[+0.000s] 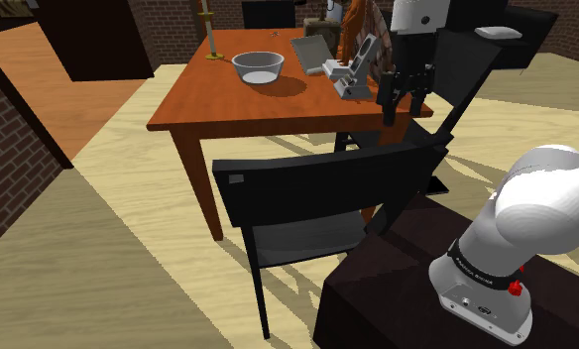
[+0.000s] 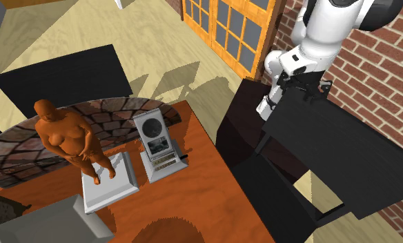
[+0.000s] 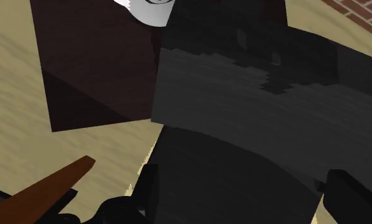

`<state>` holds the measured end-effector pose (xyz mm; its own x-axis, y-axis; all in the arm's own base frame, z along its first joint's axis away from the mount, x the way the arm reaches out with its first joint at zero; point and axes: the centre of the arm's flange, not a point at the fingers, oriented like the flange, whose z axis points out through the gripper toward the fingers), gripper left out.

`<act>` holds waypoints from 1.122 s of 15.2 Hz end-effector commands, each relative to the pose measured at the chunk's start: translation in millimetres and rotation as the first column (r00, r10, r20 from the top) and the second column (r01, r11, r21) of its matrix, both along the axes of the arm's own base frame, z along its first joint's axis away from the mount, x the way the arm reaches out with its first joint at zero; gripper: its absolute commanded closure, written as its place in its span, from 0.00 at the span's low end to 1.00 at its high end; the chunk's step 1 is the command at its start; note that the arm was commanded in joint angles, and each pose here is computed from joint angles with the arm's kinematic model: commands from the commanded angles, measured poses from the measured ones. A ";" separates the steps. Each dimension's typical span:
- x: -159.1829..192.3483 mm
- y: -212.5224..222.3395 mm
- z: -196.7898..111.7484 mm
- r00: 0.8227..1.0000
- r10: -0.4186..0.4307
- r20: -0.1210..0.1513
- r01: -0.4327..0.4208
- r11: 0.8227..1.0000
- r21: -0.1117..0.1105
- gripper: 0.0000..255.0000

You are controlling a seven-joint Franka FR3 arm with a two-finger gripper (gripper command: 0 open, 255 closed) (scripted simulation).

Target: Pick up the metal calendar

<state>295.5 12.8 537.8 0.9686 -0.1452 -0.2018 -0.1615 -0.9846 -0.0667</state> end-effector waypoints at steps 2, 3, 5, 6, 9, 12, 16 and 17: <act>2.8 -5.0 -6.9 0.999 -0.013 0.035 0.013 1.000 -0.010 0.00; 5.9 -10.1 -13.7 0.997 -0.025 0.070 0.026 0.999 -0.021 0.00; 12.4 -20.7 -26.8 0.989 -0.048 0.141 0.054 0.998 -0.039 0.00; 15.9 -26.2 -33.1 0.983 -0.059 0.176 0.068 0.997 -0.048 0.00; 27.3 -43.3 -50.8 0.956 -0.089 0.280 0.112 0.991 -0.070 0.00; 39.8 -61.3 -66.7 0.917 -0.114 0.382 0.159 0.983 -0.088 0.00; 57.7 -86.9 -84.8 0.848 -0.140 0.512 0.222 0.970 -0.103 0.00; 62.3 -93.6 -88.7 0.828 -0.145 0.542 0.238 0.966 -0.105 0.00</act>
<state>354.1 -74.6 451.4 0.8893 -0.3173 0.3294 -0.3235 -0.9455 -0.0373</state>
